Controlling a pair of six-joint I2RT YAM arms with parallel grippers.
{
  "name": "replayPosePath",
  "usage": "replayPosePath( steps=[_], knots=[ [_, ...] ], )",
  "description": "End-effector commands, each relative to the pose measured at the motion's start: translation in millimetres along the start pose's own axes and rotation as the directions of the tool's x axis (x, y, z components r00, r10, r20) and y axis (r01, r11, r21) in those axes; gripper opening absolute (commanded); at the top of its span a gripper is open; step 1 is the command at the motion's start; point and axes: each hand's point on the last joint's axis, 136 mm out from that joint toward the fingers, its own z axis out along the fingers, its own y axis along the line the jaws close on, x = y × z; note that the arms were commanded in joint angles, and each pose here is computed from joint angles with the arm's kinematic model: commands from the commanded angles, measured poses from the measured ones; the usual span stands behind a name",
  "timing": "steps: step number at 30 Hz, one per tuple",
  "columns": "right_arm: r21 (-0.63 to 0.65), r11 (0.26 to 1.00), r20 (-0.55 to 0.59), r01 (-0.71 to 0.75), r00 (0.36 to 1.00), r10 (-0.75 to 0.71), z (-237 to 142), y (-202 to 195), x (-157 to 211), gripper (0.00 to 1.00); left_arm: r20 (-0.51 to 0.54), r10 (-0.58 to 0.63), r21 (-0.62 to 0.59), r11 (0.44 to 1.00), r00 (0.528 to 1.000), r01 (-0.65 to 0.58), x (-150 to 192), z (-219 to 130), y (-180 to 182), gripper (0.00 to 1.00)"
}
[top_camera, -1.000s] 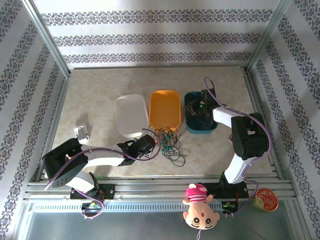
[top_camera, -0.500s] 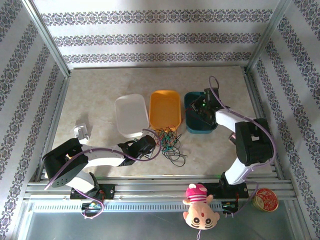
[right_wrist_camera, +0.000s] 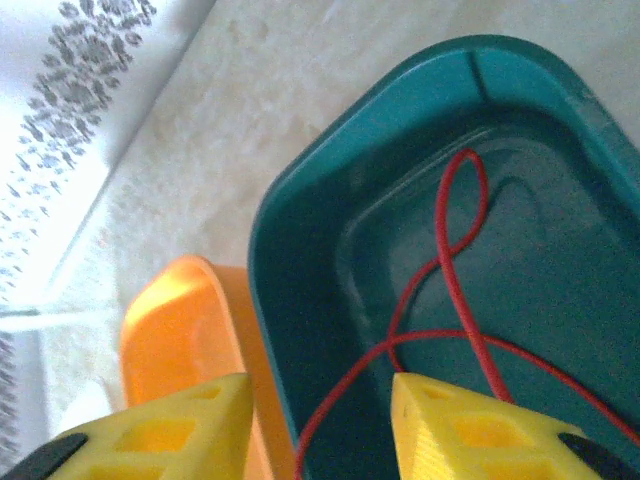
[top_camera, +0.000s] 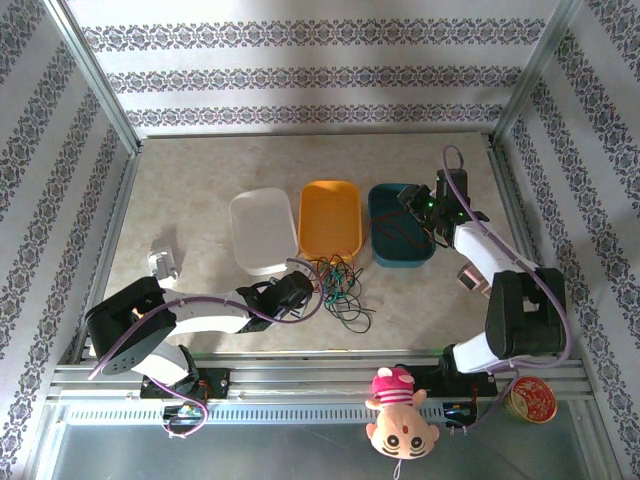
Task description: Untangle the cables
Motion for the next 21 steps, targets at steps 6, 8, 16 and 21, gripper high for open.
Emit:
replayPosePath(
  steps=[6,8,16,21],
  knots=[
    [0.246,0.945,-0.041,0.214,0.977,-0.210,-14.2,-44.9,1.8,0.47,-0.017,0.051,0.004,0.999,0.999,-0.051,0.9,1.0,-9.1,0.00],
    [0.254,0.941,-0.075,0.224,0.975,-0.211,-6.5,-50.7,7.0,0.47,-0.016,0.051,0.006,0.999,0.999,-0.051,0.2,1.1,-10.0,0.00],
    [0.242,0.940,-0.125,0.239,0.969,-0.214,15.5,-57.0,14.5,0.13,-0.015,0.050,0.001,0.999,0.999,-0.050,0.1,-0.8,-8.7,0.00],
    [0.203,0.946,-0.065,0.252,0.968,-0.243,2.7,-37.0,1.0,0.00,-0.013,0.048,0.000,0.999,0.999,-0.048,-0.4,0.0,-9.0,0.00]
  ],
)
